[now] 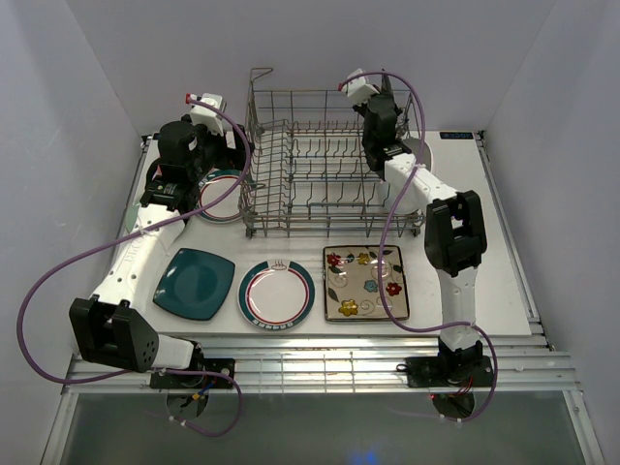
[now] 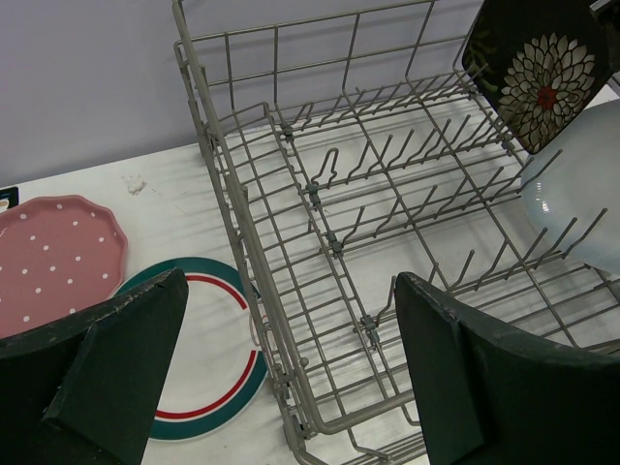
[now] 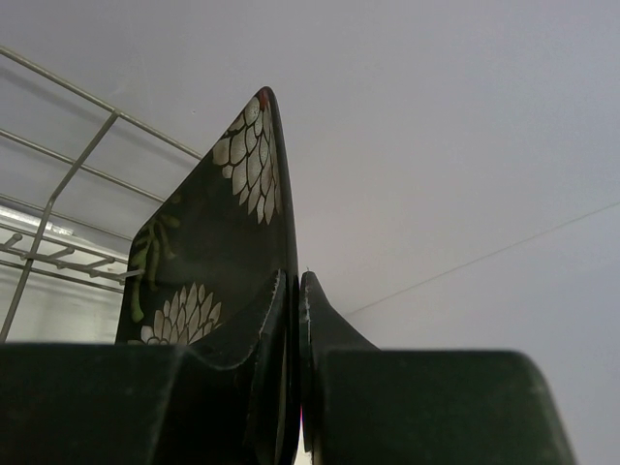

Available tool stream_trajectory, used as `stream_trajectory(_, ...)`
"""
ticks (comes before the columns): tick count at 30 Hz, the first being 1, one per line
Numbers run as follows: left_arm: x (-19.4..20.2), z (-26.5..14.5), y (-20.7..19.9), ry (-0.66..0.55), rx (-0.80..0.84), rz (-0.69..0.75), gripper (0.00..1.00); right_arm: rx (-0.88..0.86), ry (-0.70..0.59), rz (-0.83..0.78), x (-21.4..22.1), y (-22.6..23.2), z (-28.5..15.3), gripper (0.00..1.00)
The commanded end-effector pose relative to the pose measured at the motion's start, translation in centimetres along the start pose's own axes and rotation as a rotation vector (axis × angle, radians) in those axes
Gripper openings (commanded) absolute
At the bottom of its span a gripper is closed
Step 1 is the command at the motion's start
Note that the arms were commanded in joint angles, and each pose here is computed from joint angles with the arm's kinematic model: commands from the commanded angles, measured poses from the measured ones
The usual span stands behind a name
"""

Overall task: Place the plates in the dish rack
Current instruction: Insert the plate into the dish rack.

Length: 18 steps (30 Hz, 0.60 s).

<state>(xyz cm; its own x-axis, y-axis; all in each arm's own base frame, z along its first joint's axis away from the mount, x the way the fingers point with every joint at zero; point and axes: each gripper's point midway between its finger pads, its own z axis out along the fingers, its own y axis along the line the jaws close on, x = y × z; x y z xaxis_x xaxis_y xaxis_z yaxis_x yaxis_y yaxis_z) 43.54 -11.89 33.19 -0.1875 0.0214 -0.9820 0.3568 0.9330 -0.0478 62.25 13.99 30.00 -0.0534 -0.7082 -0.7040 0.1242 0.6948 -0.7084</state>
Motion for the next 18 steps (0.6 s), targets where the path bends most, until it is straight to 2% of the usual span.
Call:
stream_trajectory(1,-0.7,-0.3,-0.4,-0.015,0.016,-0.001,0.98,0.147,-0.047,0.101,-2.2,-3.9,0.0,0.08)
stream_trajectory(18,-0.5,-0.2,-0.4,-0.010,0.019,0.003,0.98,0.149,0.050,0.140,0.1,0.1,-0.7,0.08)
